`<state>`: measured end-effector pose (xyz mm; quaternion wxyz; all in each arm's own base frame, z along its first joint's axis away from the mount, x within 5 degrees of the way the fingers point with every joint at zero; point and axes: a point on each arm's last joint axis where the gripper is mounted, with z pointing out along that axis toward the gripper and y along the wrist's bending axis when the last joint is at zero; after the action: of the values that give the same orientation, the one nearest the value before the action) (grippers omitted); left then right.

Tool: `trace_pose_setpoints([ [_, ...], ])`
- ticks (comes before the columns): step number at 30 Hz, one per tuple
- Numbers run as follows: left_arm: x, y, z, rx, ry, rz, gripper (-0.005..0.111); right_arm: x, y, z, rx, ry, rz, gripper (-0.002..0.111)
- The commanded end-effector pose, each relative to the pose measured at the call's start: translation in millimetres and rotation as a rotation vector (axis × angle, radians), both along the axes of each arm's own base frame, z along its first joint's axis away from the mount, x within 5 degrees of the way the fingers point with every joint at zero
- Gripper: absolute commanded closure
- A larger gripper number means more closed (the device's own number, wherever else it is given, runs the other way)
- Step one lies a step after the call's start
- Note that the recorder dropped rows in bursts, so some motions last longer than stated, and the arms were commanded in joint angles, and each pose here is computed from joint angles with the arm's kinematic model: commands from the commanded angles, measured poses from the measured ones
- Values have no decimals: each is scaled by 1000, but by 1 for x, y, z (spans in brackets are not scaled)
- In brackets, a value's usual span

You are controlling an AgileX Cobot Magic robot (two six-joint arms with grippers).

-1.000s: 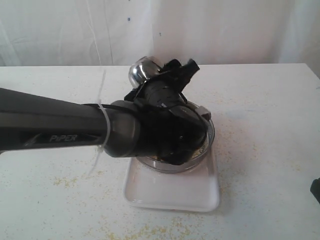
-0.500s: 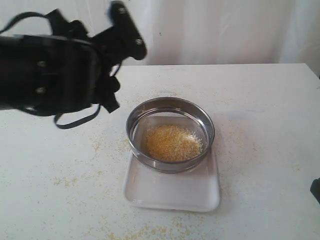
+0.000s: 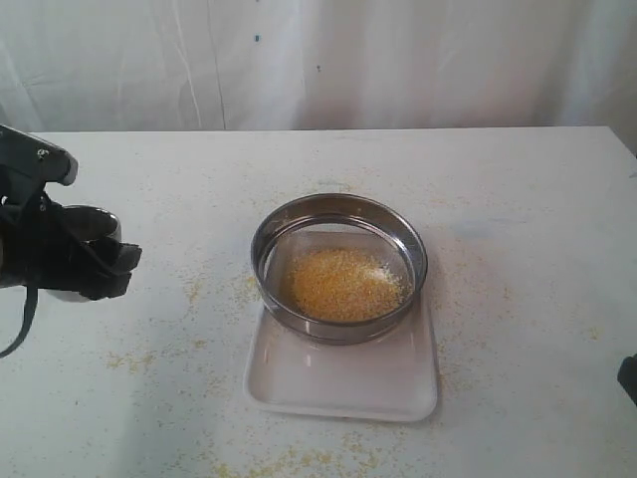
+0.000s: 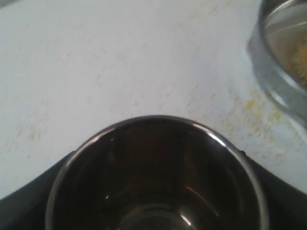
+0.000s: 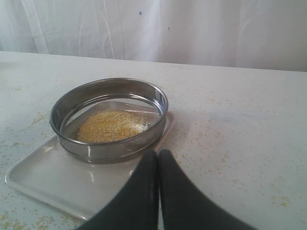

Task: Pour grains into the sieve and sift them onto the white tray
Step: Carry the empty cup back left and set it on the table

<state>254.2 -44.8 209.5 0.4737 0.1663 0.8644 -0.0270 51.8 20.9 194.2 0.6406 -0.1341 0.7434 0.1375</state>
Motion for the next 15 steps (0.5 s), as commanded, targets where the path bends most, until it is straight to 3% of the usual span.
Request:
trace_pose_setpoints([
  [1,-6,10,-3,-35,-209,30,107,0,0,-1,5,-5,-4,108],
  [6,-3,29,-27,-69,-223,130,107,0,0,-1,5,-5,-4,108],
  [15,15,43,-74,-166,-193,349,107,0,0,-1,5,-5,-4,108],
])
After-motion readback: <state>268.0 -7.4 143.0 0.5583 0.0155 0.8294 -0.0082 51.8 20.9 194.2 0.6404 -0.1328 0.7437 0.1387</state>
